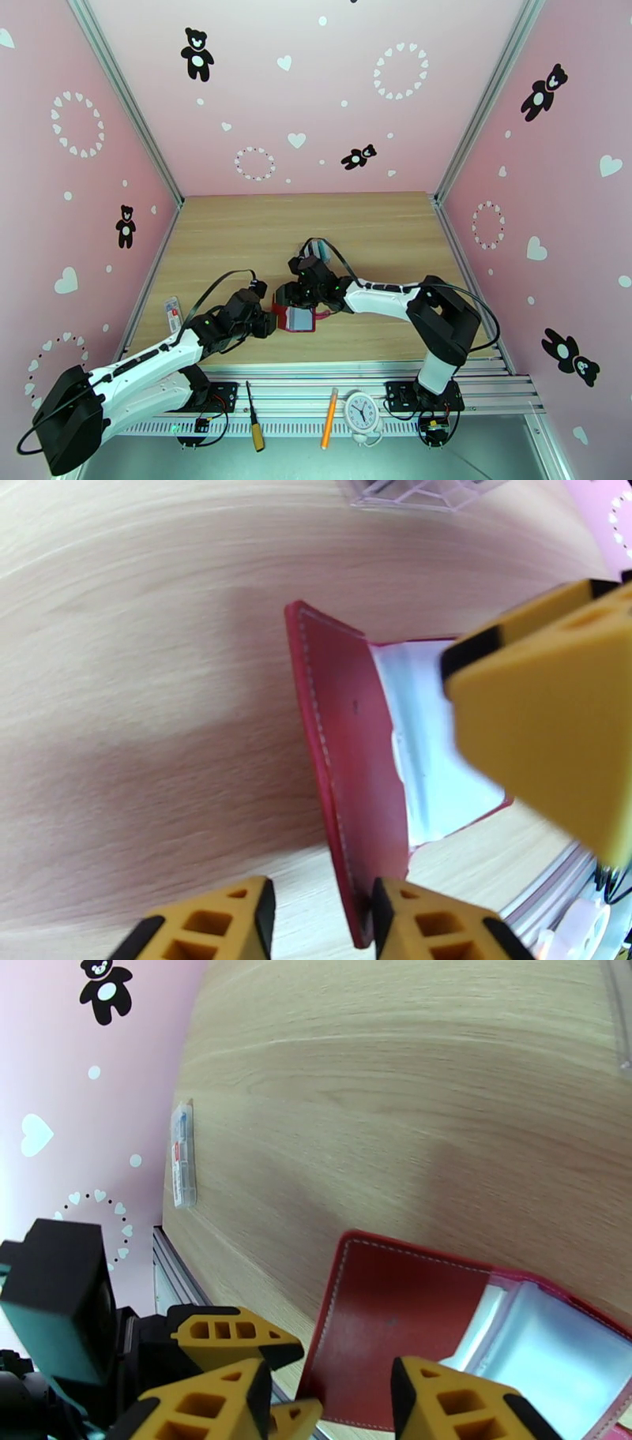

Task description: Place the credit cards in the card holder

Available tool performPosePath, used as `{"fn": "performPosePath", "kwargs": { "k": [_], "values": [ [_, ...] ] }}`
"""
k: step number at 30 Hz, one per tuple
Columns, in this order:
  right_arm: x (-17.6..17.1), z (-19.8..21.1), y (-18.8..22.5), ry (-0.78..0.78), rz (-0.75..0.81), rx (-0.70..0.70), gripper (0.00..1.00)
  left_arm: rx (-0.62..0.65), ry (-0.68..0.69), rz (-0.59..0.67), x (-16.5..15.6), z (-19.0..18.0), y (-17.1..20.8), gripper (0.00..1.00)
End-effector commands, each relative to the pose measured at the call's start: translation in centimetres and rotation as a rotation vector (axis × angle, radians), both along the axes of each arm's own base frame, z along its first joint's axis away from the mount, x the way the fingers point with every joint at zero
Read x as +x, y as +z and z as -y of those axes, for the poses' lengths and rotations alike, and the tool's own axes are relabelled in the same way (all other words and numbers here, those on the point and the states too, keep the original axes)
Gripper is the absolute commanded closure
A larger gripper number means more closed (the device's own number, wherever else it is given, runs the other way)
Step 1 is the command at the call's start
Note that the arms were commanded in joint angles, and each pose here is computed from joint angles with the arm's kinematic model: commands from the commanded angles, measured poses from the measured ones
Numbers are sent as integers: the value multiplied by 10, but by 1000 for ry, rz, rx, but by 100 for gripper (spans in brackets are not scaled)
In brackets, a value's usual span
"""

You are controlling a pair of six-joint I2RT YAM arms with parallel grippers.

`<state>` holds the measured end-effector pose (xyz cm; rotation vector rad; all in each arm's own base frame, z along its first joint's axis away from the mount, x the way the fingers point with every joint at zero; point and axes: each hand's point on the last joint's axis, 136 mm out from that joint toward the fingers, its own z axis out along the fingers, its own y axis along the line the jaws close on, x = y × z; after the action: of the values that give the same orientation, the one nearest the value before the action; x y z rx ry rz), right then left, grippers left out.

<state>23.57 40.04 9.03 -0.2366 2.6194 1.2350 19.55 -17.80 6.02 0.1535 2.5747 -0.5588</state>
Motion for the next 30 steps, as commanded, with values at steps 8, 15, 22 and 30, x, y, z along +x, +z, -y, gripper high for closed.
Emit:
{"fn": "performPosePath", "kwargs": {
  "k": [8,15,22,30],
  "values": [
    [-5,-7,-23,10,-53,36,63,36,79,-23,0,-11,-8,61],
    [-7,-15,-36,21,-86,45,64,78,116,-52,1,-17,-18,61],
    [-11,-16,-49,29,-105,35,65,87,133,-44,3,-20,-16,61],
    [-14,-8,-68,18,-126,-15,65,48,116,-13,5,-14,-1,60]
  ]
}}
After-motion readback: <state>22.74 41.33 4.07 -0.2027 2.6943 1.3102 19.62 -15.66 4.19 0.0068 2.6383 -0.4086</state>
